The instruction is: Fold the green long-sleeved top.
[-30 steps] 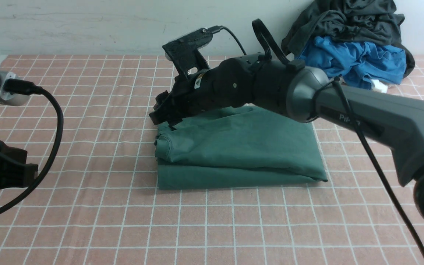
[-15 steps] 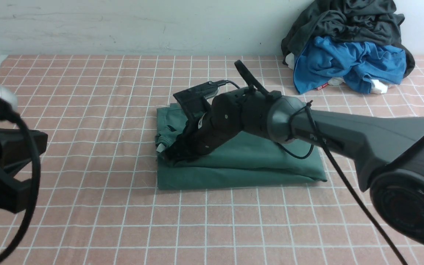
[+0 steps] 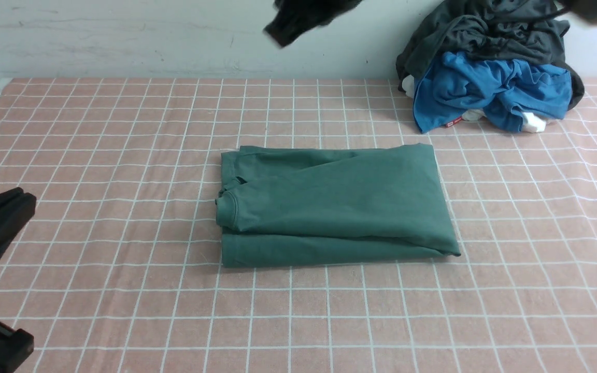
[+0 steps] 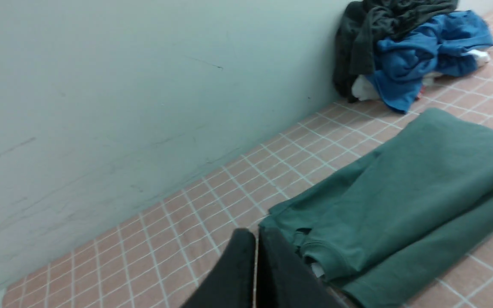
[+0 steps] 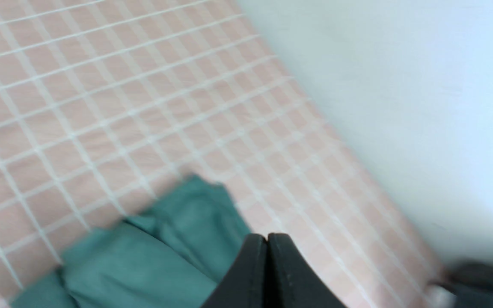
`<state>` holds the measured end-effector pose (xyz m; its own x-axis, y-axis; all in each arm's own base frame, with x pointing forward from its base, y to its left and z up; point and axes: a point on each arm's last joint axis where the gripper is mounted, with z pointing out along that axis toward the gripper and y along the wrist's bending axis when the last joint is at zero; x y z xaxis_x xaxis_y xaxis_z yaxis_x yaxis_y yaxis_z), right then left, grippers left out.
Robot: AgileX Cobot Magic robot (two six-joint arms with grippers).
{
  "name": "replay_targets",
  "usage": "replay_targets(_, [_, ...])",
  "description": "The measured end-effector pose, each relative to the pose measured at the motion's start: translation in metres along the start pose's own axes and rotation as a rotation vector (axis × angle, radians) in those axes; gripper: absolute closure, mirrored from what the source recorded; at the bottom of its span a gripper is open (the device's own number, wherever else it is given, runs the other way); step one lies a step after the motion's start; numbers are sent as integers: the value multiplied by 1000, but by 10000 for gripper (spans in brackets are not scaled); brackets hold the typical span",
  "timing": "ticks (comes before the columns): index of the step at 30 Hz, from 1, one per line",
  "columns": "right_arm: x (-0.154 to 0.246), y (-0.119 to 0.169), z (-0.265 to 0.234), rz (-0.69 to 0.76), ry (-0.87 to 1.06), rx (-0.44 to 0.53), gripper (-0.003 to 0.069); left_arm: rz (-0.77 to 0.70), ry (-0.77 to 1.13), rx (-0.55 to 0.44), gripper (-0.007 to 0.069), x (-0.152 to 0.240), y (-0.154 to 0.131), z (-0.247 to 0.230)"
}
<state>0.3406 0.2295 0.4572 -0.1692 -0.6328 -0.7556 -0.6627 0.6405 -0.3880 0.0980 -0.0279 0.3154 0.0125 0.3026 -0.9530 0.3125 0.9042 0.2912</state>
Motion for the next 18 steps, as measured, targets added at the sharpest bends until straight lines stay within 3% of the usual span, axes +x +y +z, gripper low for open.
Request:
replay_targets(5, [24, -51, -80, 160, -63, 172, 673, -25, 2, -47, 633, 6, 3, 1])
replay_targets(9, [67, -62, -121, 252, -170, 317, 673, -31, 10, -44, 633, 9, 2, 2])
replay_targets(14, [131, -25, -129, 252, -384, 410, 673, -34, 11, -43, 633, 10, 2, 2])
replay_targets(18, [186, 21, -142, 183, -679, 501, 673, -34, 11, -42, 633, 10, 2, 2])
